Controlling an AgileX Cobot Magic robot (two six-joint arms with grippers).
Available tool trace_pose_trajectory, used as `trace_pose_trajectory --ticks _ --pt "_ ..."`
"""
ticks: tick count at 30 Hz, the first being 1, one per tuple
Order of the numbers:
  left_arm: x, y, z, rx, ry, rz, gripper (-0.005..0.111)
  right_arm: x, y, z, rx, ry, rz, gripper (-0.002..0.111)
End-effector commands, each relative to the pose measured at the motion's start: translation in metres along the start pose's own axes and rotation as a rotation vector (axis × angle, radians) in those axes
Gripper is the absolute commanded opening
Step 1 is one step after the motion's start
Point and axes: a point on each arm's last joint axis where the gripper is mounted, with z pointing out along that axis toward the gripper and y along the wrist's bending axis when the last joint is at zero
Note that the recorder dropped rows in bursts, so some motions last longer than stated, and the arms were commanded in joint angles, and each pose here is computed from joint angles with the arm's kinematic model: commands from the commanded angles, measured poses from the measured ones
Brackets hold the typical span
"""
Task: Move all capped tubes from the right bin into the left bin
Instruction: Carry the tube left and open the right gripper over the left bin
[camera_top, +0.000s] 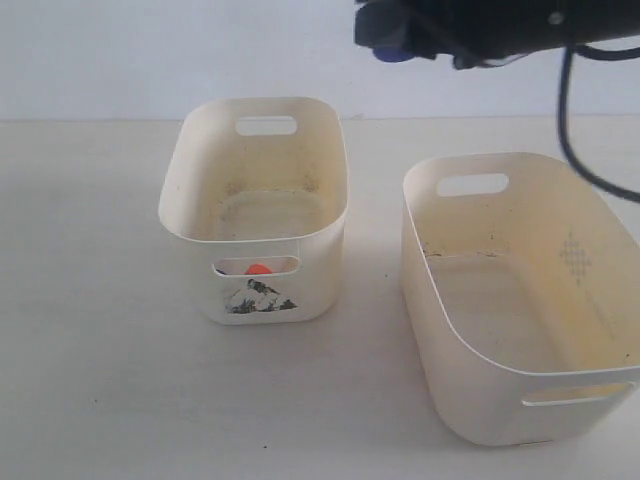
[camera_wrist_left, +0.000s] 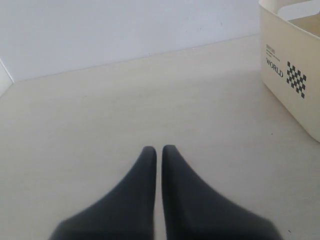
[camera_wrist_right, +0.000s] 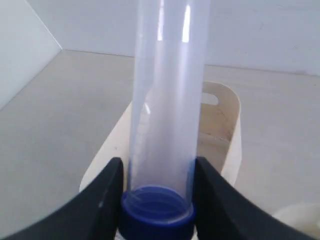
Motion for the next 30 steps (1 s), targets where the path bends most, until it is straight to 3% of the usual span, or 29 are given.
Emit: trace_pose_trajectory --ticks 1,5,9,10,11,12,14,15,21,25,30 --pt "-0.002 0.000 0.000 0.002 -0.007 -0.012 0.004 0.013 0.005 0.049 0.013 -0.020 -0.101 0.001" --pt "-0.002 0.000 0.000 0.002 -0.007 -0.012 0.004 0.023 0.006 0.092 0.023 0.014 -0.147 0.008" --pt "-0.002 0.000 0.000 0.002 -0.007 -0.012 0.004 0.033 0.001 0.129 0.036 0.070 -0.143 0.051" --pt "-0.002 0.000 0.000 0.002 -0.007 -0.012 0.004 0.034 0.000 0.134 0.038 0.074 -0.127 0.056" --pt "-0.002 0.000 0.000 0.002 -0.007 -0.012 0.004 0.035 0.000 0.136 0.039 0.082 -0.098 0.053" --pt "-0.002 0.000 0.000 0.002 -0.007 -0.012 0.004 0.035 0.000 0.136 0.039 0.084 -0.058 0.042" --pt "-0.002 0.000 0.000 0.002 -0.007 -0.012 0.004 0.034 0.002 0.133 0.032 0.093 -0.031 0.009" --pt "-0.002 0.000 0.000 0.002 -0.007 -0.012 0.004 0.032 0.003 0.130 0.026 0.091 -0.045 0.001" --pt "-0.002 0.000 0.000 0.002 -0.007 -0.012 0.004 0.008 0.007 0.083 -0.019 0.134 -0.170 0.002" --pt "-0.002 0.000 0.000 0.002 -0.007 -0.012 0.004 0.006 -0.005 0.040 0.006 0.317 -0.298 0.002" --pt "-0.002 0.000 0.000 0.002 -0.007 -0.012 0.004 0.008 -0.006 -0.001 -0.005 0.476 -0.312 0.002"
